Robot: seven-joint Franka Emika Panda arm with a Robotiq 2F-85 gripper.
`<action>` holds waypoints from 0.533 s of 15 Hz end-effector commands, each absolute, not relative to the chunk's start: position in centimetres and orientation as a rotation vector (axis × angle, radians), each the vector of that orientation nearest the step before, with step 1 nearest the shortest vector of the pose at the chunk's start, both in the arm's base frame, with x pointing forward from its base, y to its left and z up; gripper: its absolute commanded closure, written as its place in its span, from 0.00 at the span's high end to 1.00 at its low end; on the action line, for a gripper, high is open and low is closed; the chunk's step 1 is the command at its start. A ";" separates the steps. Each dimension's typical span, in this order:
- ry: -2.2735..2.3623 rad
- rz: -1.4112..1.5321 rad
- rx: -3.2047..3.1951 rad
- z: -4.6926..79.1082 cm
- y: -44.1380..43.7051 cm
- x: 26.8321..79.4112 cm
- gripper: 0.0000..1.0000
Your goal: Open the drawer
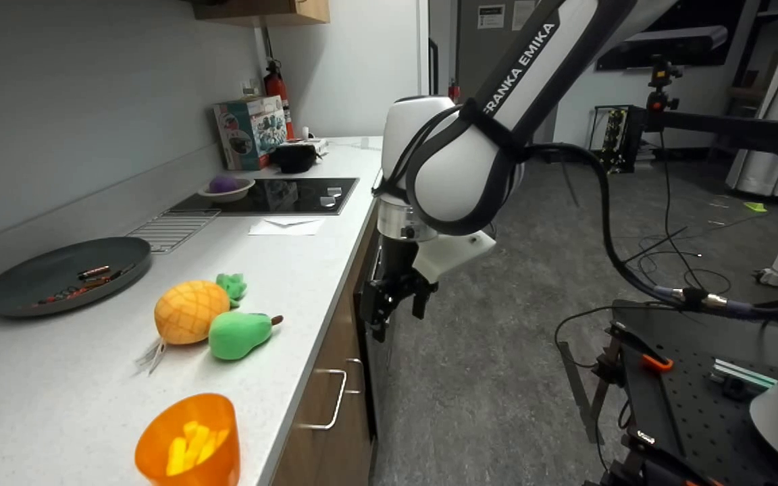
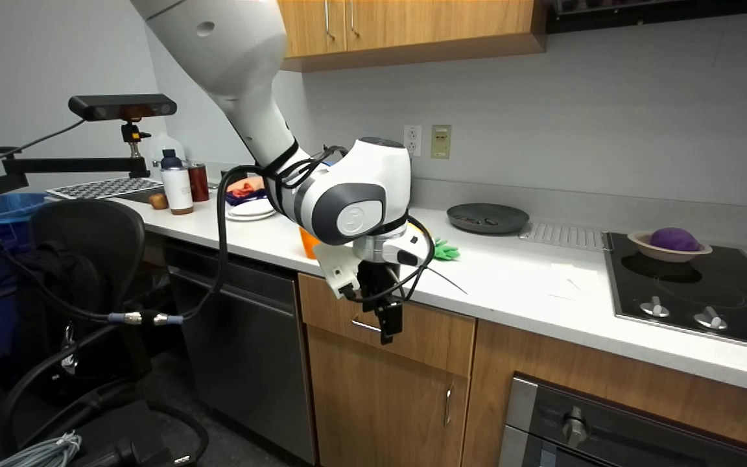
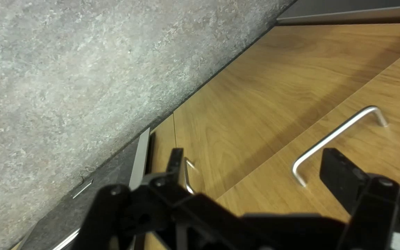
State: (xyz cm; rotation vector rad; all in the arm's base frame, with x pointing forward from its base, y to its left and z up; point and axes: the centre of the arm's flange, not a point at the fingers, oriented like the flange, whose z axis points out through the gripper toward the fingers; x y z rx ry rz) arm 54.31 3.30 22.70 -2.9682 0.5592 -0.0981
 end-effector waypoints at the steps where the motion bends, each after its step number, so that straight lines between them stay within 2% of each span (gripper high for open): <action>1: 0.559 -0.091 -2.964 22.5 3.6 54.3 1.00; 8: 0.601 -0.101 -2.961 22.0 3.6 54.4 1.00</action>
